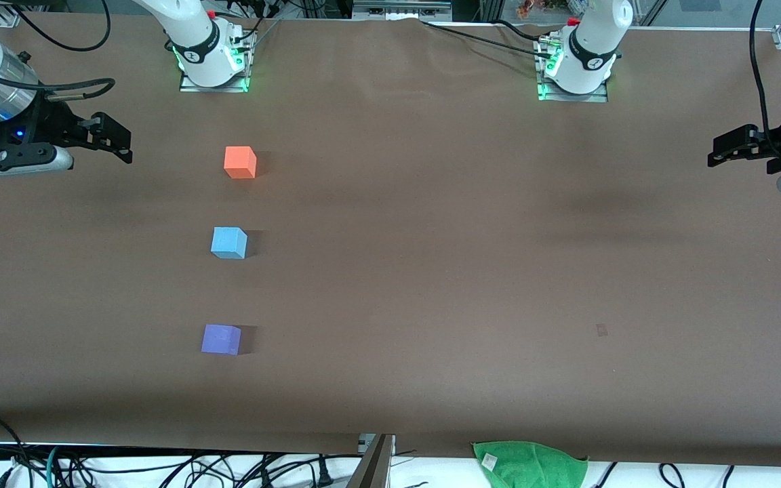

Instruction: Place blue block between orange and purple blocks

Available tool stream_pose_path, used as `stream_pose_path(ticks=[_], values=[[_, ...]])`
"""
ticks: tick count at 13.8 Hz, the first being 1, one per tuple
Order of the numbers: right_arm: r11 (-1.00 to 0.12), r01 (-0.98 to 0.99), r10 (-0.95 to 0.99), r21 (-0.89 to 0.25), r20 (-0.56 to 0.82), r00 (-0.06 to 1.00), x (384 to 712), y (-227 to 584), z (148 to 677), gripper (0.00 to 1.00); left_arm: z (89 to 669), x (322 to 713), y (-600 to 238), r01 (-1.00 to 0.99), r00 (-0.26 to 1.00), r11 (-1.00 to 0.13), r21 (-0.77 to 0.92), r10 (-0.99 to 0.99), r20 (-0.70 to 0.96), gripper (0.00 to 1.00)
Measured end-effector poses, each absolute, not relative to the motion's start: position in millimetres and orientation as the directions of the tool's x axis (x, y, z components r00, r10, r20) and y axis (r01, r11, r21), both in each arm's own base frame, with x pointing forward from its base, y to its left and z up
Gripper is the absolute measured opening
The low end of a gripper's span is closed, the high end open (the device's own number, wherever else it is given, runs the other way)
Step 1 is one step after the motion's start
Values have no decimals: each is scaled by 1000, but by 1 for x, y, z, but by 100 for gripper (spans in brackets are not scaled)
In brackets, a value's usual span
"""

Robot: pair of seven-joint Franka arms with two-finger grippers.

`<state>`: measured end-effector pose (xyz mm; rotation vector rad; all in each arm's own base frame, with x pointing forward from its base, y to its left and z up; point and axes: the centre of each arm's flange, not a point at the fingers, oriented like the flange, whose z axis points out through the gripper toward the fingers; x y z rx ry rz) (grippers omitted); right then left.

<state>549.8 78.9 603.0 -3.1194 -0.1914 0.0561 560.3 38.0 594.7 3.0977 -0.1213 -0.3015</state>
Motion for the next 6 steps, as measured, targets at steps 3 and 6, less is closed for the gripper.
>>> stream_pose_path(ticks=[3,6], values=[[-992,119,121,-39,-55,991,563,84,605,100,594,560,43,-63,978,-997,45,-71,-195,100],[-992,118,120,-38,-63,991,566,84,603,100,592,560,46,-59,978,-997,47,-67,-198,100]])
